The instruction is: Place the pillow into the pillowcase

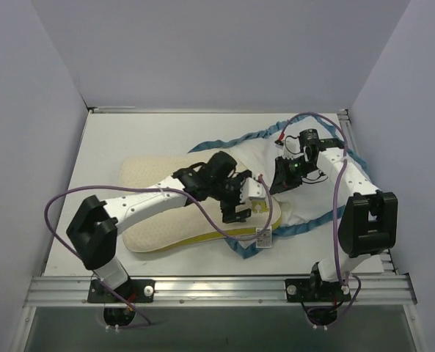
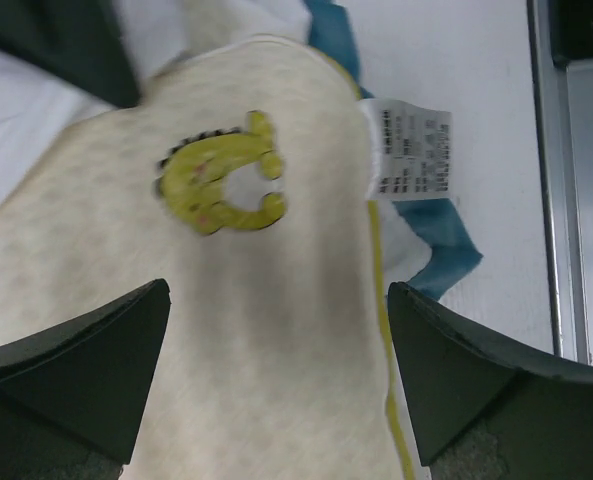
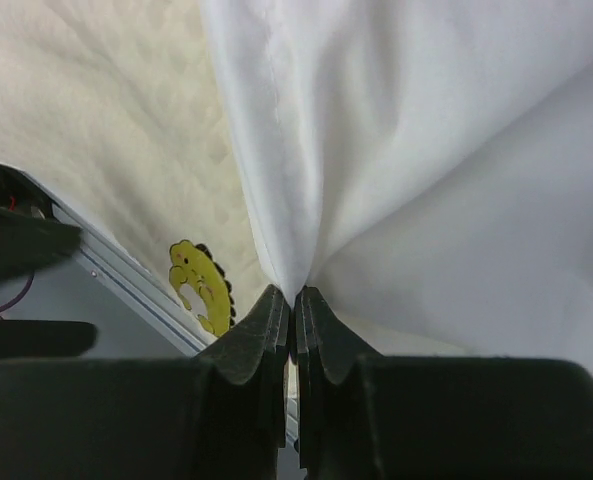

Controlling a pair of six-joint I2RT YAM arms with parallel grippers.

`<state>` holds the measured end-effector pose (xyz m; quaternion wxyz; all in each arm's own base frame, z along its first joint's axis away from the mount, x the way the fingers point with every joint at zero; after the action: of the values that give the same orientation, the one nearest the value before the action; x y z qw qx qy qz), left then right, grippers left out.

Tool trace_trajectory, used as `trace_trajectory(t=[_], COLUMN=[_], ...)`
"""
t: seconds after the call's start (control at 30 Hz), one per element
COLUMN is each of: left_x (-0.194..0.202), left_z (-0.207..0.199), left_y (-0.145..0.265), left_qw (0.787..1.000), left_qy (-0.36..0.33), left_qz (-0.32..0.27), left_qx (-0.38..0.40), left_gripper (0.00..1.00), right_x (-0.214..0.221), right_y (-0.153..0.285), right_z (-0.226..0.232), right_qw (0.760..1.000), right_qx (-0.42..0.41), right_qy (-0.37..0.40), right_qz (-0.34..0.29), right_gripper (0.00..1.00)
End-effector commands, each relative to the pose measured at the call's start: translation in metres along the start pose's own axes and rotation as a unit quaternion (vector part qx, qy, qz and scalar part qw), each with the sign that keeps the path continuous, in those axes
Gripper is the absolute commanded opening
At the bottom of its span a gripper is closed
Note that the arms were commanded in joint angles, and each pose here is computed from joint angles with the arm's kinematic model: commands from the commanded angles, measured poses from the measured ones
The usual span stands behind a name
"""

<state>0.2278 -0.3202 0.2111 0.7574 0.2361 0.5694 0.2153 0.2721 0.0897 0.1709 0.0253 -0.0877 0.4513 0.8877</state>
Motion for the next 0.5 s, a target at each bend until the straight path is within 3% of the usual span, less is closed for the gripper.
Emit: trace_trajectory(t=[0.0,0.2,0.27,0.3,0.33,0.37,0.4,0.47], left_x=[0.02,0.05,0.058,0.063,0.063,0.06,0.045,0.044], left_z=[-0.026,-0.019,-0.011,-0.001,-0.002,0.003,0.008,0.022], left_y=[-0.043,-0.088,-0.094,-0.089,-0.084,-0.079,-0.072,-0.055], left_qw=[0.997,0.991,0.99,0.993,0.993,0.992,0.989,0.978], left_qy=[-0.051,-0.066,-0.034,0.001,0.051,0.082,0.113,0.18], left_qz=[0.044,0.112,0.134,0.115,0.102,0.077,0.017,-0.012], left_qx=[0.049,-0.015,-0.004,0.012,0.04,0.055,0.095,0.106], left_gripper=[0.97,0.97,0.66,0.49,0.35,0.16,0.08,0.0], right_x=[0.006,0.006,0.01,0.013,0.015,0.022,0.026,0.035], right_y=[0.001,0.003,0.005,0.007,0.012,0.011,0.012,0.013], right_z=[-0.012,-0.021,-0.024,-0.027,-0.031,-0.034,-0.037,-0.042], right_qw=[0.998,0.996,0.995,0.994,0.993,0.991,0.99,0.986], right_qx=[0.051,0.069,0.078,0.085,0.103,0.113,0.124,0.151], right_qy=[-0.037,-0.057,-0.059,-0.061,-0.061,-0.064,-0.065,-0.07], right_qz=[0.021,0.016,0.013,0.013,0.005,0.011,0.012,0.016], right_gripper=[0.0,0.01,0.08,0.31,0.45,0.5,0.53,0.53])
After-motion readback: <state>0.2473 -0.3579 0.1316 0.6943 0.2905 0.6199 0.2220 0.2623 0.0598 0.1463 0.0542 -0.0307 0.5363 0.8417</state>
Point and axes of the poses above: each gripper's point midway between its finger pads, its own y axis back along the fingers, its own z axis along the line the jaws close on, x = y × z, the point moved 7 cm from there along y, back along the fingers, and after that the axes turned 11 degrees about -y, right-handed, at the moved point
